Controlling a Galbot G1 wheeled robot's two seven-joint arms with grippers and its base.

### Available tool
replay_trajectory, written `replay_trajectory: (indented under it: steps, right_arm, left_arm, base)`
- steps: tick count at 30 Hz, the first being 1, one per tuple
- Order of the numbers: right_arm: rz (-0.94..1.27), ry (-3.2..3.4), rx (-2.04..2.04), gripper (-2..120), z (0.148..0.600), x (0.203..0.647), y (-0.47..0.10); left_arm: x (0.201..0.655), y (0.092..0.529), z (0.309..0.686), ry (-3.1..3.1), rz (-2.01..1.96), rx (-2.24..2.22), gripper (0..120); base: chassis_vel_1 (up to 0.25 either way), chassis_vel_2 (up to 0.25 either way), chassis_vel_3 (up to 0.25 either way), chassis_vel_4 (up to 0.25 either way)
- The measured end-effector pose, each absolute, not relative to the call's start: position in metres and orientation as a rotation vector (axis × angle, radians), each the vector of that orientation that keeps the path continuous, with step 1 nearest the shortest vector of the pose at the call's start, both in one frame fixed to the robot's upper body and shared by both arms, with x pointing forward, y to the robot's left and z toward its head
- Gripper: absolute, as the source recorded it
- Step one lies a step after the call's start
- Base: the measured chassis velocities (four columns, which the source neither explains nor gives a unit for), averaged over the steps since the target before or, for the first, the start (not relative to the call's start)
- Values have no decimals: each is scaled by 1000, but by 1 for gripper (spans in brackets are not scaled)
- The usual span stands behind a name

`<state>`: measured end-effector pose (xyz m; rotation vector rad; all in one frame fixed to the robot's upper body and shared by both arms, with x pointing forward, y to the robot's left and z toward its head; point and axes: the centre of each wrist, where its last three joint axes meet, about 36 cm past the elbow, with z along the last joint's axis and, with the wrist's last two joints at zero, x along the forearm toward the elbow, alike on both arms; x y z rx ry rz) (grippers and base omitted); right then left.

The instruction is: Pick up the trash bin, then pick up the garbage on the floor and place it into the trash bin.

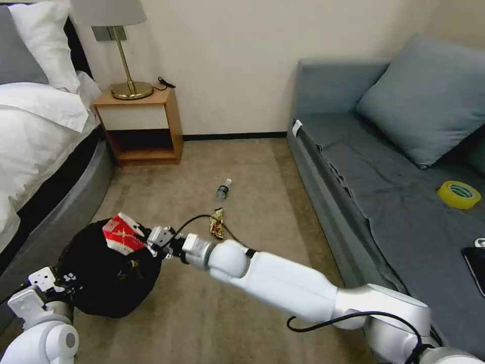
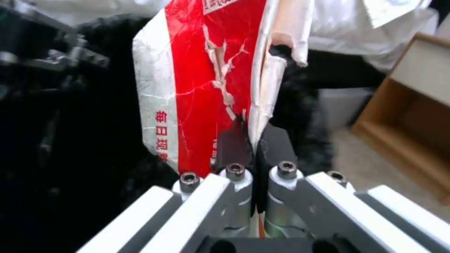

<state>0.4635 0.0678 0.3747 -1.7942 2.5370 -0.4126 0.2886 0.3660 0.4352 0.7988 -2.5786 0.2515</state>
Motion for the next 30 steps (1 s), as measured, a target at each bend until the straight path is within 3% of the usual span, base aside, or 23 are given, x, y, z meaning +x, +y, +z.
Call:
replay_trajectory:
  steps: [3, 7, 11, 19, 21, 30]
  right_arm:
    - [-405, 2551, -1806, 0, 372, 458, 72]
    - [-396, 2564, -1796, 11, 374, 453, 74]
    - [-375, 2563, -1798, 30, 379, 452, 71]
    - [-316, 2574, -1758, 57, 394, 451, 71]
    - [-271, 2593, -1682, 68, 414, 455, 69]
    - [-127, 2703, -1273, 95, 503, 488, 6]
  left_arm:
    - [289, 366, 435, -2579, 252, 799, 2]
    - [290, 365, 436, -2581, 253, 797, 2]
    - [290, 364, 436, -2582, 255, 795, 2]
    - [290, 365, 436, -2582, 255, 794, 2]
    - [290, 365, 436, -2583, 255, 794, 2]
    - [290, 368, 438, -2590, 261, 797, 2]
  base:
    - [0, 0, 0, 0]
    - [0, 0, 0, 0]
    - [0, 0, 0, 0]
    - [0, 0, 0, 0]
    - [0, 0, 0, 0]
    - [0, 0, 0, 0]
